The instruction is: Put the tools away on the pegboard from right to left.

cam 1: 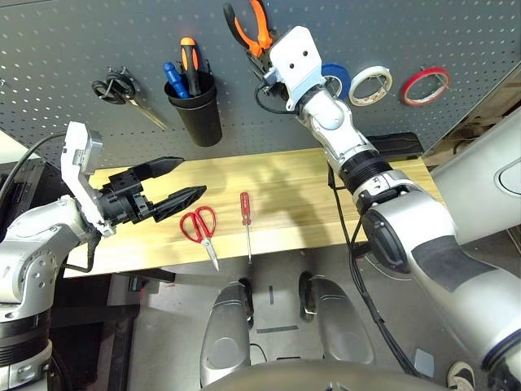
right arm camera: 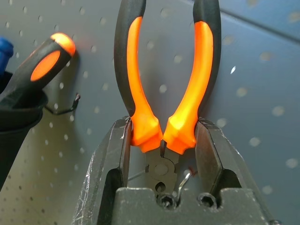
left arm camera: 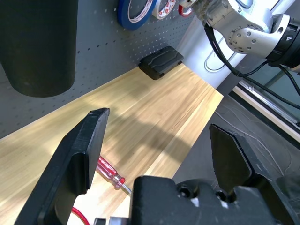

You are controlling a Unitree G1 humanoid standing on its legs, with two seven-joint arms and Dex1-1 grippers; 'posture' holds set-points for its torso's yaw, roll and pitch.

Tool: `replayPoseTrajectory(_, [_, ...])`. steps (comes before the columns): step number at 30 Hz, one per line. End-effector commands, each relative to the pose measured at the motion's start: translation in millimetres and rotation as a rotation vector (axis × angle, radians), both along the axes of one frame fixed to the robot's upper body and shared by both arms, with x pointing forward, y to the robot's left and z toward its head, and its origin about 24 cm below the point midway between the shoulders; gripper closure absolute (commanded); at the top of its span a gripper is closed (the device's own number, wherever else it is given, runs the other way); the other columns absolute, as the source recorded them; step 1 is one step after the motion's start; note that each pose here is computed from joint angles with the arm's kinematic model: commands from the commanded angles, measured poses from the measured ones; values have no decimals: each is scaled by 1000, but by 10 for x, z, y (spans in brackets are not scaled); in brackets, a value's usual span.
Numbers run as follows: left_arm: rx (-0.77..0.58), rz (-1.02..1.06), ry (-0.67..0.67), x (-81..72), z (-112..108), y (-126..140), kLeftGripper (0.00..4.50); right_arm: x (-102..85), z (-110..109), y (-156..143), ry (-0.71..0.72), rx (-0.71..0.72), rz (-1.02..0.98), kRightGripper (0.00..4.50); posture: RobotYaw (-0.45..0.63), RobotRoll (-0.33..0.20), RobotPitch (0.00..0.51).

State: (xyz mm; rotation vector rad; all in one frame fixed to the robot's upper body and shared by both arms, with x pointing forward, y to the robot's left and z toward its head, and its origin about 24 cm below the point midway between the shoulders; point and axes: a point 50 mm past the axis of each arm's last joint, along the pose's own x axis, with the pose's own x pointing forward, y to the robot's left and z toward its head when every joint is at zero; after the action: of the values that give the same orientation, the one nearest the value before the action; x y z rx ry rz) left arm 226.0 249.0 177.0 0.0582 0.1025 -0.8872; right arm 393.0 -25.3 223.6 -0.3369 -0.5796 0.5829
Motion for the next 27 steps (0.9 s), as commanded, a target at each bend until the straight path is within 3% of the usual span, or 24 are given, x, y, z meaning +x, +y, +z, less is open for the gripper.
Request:
replayPoseTrajectory(1, [-12, -26, 22, -14, -56, -81, 0, -20, 79, -26, -16, 33, 44, 1466, 72, 0, 227])
replayPoseTrajectory(5, [-24, -31, 33, 11, -108, -135, 0, -76, 267, -135, -54, 96, 112, 36, 51, 0, 224])
replayPoseTrajectory(11, [-41, -44, 54, 53, -211, -203, 0, -369, 589, -504, -20, 122, 252, 10, 12, 0, 219])
replayPoseTrajectory(18, [-40, -61, 72, 124, -305, -243, 0, -712, 713, -938, 285, 53, 401, 10, -44, 0, 207])
replayPoseTrajectory(22, [-25, -70, 97, 155, -428, -307, 0, -797, 340, -1078, 517, -49, 349, 10, -62, 0, 194])
replayPoseTrajectory(27, [23, -53, 122, 193, -596, -365, 0, -968, -161, -1097, 648, -137, 365, 10, -64, 0, 183])
